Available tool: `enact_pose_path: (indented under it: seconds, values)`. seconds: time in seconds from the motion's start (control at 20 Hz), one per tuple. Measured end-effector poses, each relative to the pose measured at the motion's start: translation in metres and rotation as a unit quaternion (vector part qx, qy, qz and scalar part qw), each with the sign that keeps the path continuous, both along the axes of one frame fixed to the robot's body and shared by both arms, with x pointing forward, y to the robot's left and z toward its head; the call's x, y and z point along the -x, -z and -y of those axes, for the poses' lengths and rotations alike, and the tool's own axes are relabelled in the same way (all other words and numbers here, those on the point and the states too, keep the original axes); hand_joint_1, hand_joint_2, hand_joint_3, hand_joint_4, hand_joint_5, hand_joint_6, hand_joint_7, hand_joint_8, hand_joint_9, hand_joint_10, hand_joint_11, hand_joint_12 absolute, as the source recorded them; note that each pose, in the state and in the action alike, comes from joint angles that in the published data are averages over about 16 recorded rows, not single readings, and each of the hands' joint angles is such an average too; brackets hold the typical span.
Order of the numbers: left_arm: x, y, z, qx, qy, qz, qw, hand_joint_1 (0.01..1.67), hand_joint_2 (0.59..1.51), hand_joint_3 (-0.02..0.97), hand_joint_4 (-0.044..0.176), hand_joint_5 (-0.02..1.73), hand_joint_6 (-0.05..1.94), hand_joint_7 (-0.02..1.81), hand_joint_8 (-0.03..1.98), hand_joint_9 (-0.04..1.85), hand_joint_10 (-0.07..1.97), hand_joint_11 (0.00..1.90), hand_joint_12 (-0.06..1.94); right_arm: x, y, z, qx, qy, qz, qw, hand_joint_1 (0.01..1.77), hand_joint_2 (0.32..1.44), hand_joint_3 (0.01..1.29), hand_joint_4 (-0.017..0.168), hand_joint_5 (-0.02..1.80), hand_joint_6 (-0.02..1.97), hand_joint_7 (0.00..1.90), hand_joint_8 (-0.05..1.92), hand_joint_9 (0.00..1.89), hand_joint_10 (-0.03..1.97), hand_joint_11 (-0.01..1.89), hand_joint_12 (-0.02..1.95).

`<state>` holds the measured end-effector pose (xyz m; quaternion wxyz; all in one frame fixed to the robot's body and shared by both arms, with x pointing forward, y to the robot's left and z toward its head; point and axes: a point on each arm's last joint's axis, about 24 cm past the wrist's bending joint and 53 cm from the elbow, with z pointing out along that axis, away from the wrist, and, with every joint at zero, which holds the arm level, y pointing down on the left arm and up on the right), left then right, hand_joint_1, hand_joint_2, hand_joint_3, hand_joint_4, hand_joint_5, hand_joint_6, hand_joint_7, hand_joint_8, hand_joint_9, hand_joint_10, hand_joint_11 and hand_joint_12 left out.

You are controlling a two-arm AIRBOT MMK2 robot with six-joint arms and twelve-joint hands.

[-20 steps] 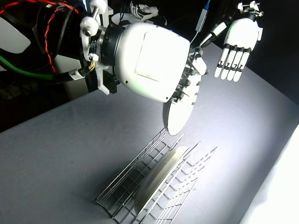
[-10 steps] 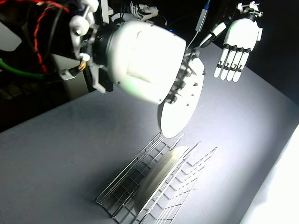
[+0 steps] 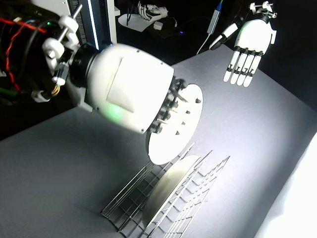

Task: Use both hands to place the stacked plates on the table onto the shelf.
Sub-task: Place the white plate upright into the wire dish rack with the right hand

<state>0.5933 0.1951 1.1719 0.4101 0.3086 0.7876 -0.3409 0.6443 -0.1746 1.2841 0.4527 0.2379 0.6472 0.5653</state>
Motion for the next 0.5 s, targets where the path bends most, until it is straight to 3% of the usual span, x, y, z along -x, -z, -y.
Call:
enact_pose_path:
  seconds: [0.5]
  values:
    - [0.002,0.0,0.002,-0.001,0.005,0.0,1.0,0.01,1.036,0.01,0.0,0.02,0.02,0.01,-0.01,0.02,-0.06,0.01,0.01,-0.018,0.03,0.021,0.039,0.019,-0.002,0.9991,1.35,1.08,0.01,-0.009,0.76,1.18,0.94,1.04,0.89,1.24,0.82,1.43]
